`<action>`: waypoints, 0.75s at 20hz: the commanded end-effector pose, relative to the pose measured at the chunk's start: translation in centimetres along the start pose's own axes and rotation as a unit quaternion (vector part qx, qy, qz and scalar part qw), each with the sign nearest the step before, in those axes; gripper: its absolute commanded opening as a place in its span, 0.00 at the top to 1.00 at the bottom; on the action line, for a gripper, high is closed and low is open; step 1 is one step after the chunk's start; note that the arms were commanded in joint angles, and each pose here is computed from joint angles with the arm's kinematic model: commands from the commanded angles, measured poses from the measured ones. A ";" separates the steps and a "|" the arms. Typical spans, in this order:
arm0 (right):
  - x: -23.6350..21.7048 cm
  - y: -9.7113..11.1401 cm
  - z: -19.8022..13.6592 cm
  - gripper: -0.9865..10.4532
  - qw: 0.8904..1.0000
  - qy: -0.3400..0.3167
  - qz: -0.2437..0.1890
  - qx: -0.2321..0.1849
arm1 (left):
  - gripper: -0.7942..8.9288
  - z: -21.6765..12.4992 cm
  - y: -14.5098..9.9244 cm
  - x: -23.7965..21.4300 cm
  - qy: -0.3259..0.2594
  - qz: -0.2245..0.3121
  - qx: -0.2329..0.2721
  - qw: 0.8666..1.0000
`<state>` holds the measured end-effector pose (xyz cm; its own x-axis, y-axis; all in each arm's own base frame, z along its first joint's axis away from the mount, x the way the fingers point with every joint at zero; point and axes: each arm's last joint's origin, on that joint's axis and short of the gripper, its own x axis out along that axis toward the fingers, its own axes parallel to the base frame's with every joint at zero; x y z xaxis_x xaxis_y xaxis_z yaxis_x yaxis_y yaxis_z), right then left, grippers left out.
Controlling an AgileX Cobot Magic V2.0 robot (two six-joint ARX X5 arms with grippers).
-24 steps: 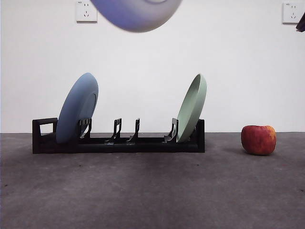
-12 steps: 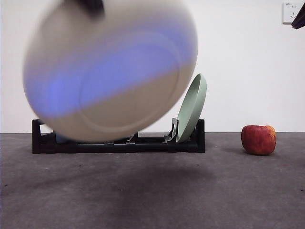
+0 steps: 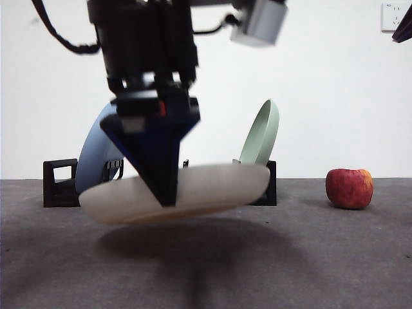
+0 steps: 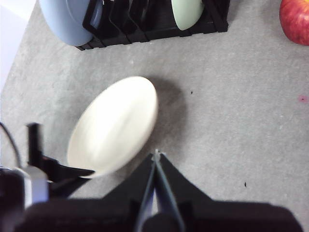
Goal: Take the yellow plate from the plate rack,put the plate on the table,take the apple from the table,put the apple in the plate
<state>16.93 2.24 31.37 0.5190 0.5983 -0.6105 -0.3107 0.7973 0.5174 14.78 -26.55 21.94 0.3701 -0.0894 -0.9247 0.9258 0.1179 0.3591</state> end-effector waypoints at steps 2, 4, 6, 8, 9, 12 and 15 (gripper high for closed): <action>0.0 0.1 0.1 0.91 1.000 -0.003 0.001 -0.016 | 0.93 0.2 -0.8 1.0 0.024 -0.004 0.019 1.000; 0.0 0.1 0.1 0.91 1.000 -0.003 0.001 -0.016 | 0.92 0.2 -0.9 1.1 0.030 -0.006 0.019 0.999; 0.0 0.1 0.1 0.91 1.000 -0.003 0.001 -0.016 | 0.75 0.2 -0.9 1.0 0.030 -0.006 0.001 1.000; 0.0 0.1 0.1 0.91 1.000 -0.003 0.001 -0.016 | 0.45 0.2 -0.8 1.0 0.028 -0.005 -0.022 0.999; 0.0 0.1 0.1 0.91 1.000 -0.003 0.001 -0.016 | 0.33 0.3 -0.8 1.0 0.023 -0.002 -0.032 0.999; 0.0 0.0 0.1 0.91 1.000 -0.003 -0.003 -0.015 | 0.27 0.9 -0.6 0.6 0.002 0.001 -0.056 0.998; 0.0 -0.1 0.1 0.91 0.999 -0.007 -0.035 -0.010 | 0.27 1.6 -0.3 -1.1 -0.030 -0.044 -0.066 0.996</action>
<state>17.02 2.07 31.28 0.5462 0.5407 -0.6397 -0.2836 0.8380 0.4661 14.54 -28.01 22.93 0.3120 -0.1506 -0.9381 0.9349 0.2245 0.2749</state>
